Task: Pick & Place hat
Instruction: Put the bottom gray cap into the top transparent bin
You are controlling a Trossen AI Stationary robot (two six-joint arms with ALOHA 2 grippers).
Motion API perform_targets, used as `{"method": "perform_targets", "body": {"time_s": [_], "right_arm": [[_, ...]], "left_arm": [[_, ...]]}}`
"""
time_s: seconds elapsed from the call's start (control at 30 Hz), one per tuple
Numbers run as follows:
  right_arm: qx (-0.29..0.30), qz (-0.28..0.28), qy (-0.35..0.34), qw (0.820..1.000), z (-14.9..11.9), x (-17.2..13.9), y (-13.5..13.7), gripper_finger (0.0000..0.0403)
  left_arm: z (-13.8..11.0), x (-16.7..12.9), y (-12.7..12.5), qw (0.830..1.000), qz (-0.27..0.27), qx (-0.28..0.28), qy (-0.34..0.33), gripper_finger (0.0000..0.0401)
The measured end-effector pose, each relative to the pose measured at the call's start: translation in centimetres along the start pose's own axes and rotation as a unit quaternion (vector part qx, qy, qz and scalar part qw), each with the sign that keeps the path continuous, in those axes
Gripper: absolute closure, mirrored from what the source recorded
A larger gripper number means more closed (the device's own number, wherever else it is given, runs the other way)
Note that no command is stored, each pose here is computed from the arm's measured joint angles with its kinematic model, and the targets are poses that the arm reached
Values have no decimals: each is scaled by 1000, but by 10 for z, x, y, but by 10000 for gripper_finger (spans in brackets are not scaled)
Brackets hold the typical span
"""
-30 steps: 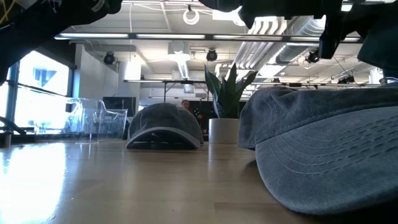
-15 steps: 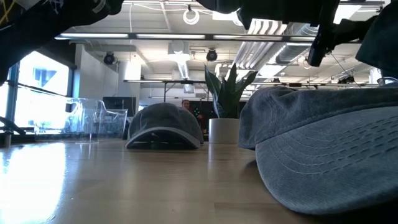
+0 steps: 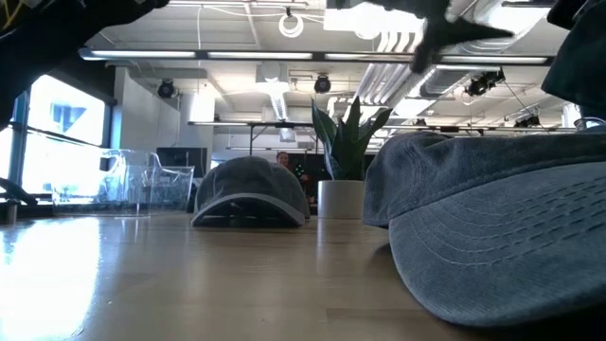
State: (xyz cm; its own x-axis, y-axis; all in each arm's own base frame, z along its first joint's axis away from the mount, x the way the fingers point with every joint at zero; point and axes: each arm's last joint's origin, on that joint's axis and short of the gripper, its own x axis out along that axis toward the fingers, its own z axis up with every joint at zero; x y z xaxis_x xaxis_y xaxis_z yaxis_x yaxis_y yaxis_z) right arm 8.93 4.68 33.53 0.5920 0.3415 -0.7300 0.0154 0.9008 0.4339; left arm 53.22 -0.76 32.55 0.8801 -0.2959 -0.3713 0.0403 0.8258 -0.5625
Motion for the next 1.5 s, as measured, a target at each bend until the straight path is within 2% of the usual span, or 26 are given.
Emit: {"method": "perform_targets", "body": {"time_s": [0.07,0.13,0.23,0.33,0.43,0.5,0.73,0.93,1.13,1.2,1.33,1.43,1.5], "right_arm": [[-11,30,-3,999,1,10,2,288],[-37,77,14,996,-1,24,3,298],[-56,118,36,991,-6,48,2,315],[-46,77,39,995,-13,63,-7,333],[-28,21,20,999,-17,67,-14,352],[-18,3,12,1000,-17,66,-16,365],[-27,24,-43,998,1,38,-2,400],[-48,3,-134,990,17,20,6,388],[-51,33,-223,973,33,28,15,375],[-59,30,-235,970,39,34,17,366],[-72,16,-251,965,56,52,20,338],[-67,1,-235,970,63,69,19,312],[-64,-6,-216,974,65,79,17,293]], "left_arm": [[5,-11,-2,1000,9,4,7,215],[2,-30,-8,997,38,-8,59,227],[2,-41,-12,995,63,-3,73,246],[-11,-57,-17,984,114,-17,139,263],[-16,-66,-27,977,139,-13,161,278],[-26,-75,-35,967,155,-17,203,287],[-54,-81,-62,945,175,-5,278,312],[-70,-78,-86,942,152,7,299,328],[-83,-82,-101,932,144,47,329,341],[-84,-94,-107,926,149,61,343,347],[-82,-107,-108,923,148,66,348,365],[-84,-99,-97,931,125,54,338,384],[-96,-99,-88,924,135,45,354,396]]}}
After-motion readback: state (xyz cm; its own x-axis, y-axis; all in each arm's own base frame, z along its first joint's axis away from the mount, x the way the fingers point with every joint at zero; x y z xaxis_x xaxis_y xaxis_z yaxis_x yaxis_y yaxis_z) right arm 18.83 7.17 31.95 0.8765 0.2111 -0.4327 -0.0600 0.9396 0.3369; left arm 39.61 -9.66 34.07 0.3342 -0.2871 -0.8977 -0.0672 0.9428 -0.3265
